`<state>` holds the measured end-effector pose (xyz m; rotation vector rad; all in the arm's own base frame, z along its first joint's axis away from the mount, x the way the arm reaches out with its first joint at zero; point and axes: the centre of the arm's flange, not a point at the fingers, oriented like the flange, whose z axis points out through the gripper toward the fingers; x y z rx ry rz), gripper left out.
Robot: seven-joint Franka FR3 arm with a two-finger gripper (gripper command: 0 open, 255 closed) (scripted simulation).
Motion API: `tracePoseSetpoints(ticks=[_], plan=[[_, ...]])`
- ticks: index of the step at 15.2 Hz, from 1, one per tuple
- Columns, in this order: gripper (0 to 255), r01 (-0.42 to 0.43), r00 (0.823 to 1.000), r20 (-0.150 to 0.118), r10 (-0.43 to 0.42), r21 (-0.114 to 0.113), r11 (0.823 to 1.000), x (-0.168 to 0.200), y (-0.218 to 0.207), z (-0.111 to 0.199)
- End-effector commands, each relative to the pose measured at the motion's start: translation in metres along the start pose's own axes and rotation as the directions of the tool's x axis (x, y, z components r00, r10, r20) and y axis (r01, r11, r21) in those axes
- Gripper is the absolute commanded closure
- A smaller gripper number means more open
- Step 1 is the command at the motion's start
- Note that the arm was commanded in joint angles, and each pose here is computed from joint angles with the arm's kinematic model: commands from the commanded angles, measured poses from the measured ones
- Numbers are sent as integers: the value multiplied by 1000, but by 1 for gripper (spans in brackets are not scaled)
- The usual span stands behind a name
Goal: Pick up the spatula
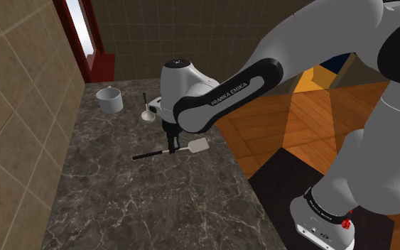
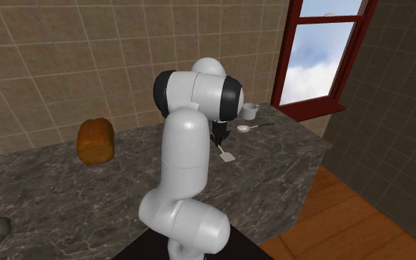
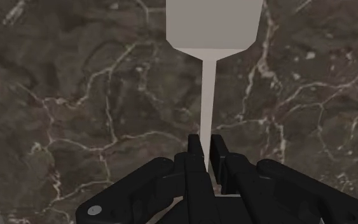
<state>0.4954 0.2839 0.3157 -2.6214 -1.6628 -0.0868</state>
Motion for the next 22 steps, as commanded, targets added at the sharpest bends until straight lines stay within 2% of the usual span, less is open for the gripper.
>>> tracePoseSetpoints(ticks=[1,5,20,22], plan=[[255,0,1000,0,0,0,1000,0,0,0],[255,0,1000,0,0,0,1000,1,0,0],[255,0,1000,0,0,0,1000,6,0,-79],[255,0,1000,0,0,0,1000,6,0,-79]])
